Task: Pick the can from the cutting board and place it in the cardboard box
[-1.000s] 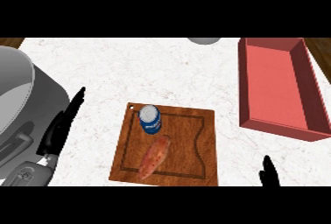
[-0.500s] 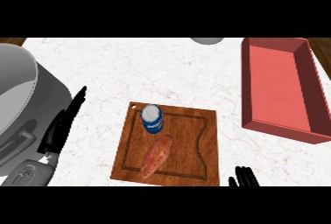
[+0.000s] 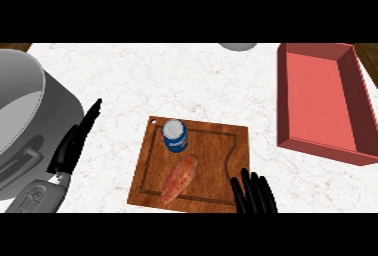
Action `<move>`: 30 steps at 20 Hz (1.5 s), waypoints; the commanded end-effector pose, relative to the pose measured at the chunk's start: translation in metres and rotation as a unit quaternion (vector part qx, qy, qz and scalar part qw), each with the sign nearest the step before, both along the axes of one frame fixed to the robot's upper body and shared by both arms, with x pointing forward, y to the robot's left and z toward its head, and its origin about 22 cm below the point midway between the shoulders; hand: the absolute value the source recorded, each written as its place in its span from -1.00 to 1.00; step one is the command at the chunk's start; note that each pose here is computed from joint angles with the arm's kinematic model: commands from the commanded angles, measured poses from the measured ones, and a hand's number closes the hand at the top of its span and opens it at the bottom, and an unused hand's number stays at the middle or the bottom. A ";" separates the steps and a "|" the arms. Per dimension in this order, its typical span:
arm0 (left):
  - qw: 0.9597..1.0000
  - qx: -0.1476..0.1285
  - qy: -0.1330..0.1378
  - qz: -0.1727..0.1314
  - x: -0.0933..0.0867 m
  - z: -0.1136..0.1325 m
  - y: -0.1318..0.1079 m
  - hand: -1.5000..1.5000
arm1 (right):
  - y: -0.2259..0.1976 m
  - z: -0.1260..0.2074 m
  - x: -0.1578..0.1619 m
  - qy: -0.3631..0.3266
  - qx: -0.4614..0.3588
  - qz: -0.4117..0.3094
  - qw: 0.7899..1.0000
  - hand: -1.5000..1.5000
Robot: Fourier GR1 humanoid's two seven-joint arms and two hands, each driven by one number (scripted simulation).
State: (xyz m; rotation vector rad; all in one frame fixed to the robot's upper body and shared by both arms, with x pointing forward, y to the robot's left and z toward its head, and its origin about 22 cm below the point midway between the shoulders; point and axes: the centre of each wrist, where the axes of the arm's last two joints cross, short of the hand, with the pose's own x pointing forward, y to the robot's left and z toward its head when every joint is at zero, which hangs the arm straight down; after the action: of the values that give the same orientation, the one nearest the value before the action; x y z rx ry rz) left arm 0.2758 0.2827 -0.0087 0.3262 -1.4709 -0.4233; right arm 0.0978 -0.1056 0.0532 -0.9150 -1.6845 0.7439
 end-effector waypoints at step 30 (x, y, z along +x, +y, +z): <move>1.000 -0.001 -0.003 0.004 -0.001 0.010 0.003 0.00 | 0.084 -0.005 0.118 0.046 -0.039 -0.018 0.998 -1.00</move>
State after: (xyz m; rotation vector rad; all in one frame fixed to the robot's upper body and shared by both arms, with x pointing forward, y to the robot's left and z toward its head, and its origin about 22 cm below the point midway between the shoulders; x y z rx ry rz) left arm 0.2735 0.2864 -0.0020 0.3177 -1.4727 -0.4174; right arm 0.2098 -0.0308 0.0443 -0.9402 -1.5782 0.8236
